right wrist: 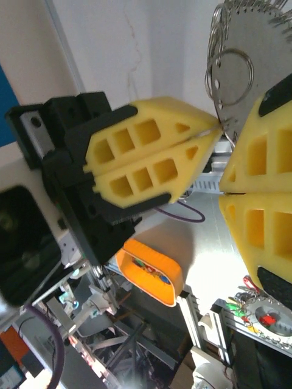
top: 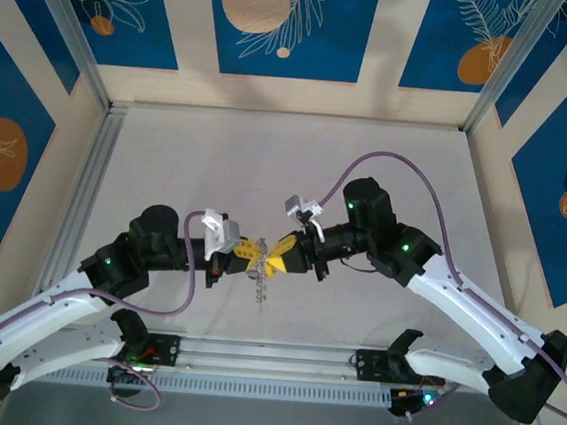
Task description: Put the keys on the keyring
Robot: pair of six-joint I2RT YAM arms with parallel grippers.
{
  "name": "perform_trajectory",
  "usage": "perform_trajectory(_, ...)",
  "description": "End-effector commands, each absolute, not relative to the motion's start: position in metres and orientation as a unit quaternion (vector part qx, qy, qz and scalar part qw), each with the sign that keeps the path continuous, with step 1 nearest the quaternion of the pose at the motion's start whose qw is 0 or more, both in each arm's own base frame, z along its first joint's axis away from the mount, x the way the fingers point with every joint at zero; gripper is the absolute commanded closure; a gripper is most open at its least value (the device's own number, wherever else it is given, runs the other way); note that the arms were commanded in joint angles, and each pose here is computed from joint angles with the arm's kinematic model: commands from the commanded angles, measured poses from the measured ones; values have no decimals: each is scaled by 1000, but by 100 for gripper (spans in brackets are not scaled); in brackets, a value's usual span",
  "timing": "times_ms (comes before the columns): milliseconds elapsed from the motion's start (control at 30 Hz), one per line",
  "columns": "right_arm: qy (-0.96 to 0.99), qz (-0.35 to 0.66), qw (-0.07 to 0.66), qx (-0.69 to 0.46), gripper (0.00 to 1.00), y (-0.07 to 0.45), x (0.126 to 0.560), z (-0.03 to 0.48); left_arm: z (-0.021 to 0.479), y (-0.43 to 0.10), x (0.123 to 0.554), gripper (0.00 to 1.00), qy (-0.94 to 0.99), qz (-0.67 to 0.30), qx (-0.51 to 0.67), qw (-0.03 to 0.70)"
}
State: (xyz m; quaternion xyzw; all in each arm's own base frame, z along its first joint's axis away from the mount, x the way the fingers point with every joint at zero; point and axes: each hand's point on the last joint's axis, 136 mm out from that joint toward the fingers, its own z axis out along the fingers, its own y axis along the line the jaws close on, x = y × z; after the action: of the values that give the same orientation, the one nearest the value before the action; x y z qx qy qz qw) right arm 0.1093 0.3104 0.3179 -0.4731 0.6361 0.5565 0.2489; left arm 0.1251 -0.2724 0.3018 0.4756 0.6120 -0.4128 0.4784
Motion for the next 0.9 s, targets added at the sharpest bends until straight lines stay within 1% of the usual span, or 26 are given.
perform_trajectory(0,658,540,259,-456,100,313,119,315,329,-271,121,100,579,-414,479,513)
perform_trajectory(433,676,534,265,-433,100,318,132,312,327,-272,119,100,578,-410,485,512)
perform_trajectory(867,700,530,257,-404,100,315,143,305,328,-272,116,100,573,-410,489,514)
